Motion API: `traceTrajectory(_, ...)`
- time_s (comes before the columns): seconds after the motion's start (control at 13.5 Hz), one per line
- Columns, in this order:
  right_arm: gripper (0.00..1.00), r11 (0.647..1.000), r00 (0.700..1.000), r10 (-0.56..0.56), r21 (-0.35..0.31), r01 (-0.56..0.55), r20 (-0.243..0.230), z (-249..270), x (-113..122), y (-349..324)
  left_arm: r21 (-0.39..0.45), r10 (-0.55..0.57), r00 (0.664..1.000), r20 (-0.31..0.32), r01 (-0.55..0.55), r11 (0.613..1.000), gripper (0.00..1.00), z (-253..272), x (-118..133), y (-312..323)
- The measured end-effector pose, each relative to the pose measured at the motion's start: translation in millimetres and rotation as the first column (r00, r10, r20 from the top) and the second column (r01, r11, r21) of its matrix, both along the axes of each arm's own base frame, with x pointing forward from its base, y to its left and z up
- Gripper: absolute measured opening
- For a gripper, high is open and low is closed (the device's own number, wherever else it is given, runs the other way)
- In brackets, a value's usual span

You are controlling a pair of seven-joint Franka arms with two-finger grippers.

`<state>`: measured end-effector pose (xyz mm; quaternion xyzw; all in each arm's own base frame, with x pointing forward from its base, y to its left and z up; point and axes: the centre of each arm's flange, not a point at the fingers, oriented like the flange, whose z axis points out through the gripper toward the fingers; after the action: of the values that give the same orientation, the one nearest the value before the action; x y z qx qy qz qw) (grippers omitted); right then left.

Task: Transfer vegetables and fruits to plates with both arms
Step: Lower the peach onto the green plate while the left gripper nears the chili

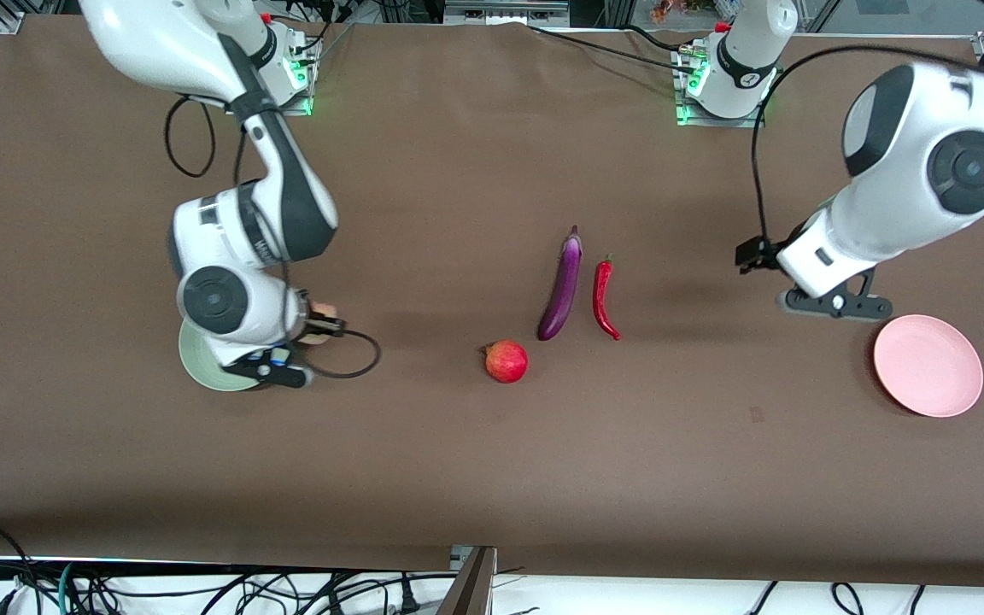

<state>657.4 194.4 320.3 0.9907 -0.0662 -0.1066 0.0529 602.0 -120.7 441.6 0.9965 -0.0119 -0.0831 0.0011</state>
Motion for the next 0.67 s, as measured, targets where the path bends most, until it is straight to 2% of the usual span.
traceTrajectory(0.15,0.73,0.995,0.996,0.094,-0.008,-0.095,-0.006,-12.5,7.0,-56.1,0.009,0.085,0.996,-0.021,-0.085,0.996,1.00,-29.5,15.0,-26.4)
traceTrajectory(0.3,0.73,0.987,0.986,0.163,-0.010,-0.163,0.012,-32.9,7.7,-107.9,0.017,0.102,0.993,-0.054,-0.101,0.995,1.00,-69.1,19.7,-59.2)
traceTrajectory(0.52,0.73,0.984,0.984,0.176,0.005,-0.176,0.028,-70.6,-4.5,-165.7,0.037,0.069,0.987,-0.145,-0.064,0.997,1.00,-150.5,11.3,-103.2)
traceTrajectory(0.67,0.73,0.989,0.989,0.144,0.036,-0.144,0.017,-86.5,-14.6,-179.6,0.028,0.077,0.987,-0.145,-0.073,0.997,1.00,-194.7,11.9,-118.5)
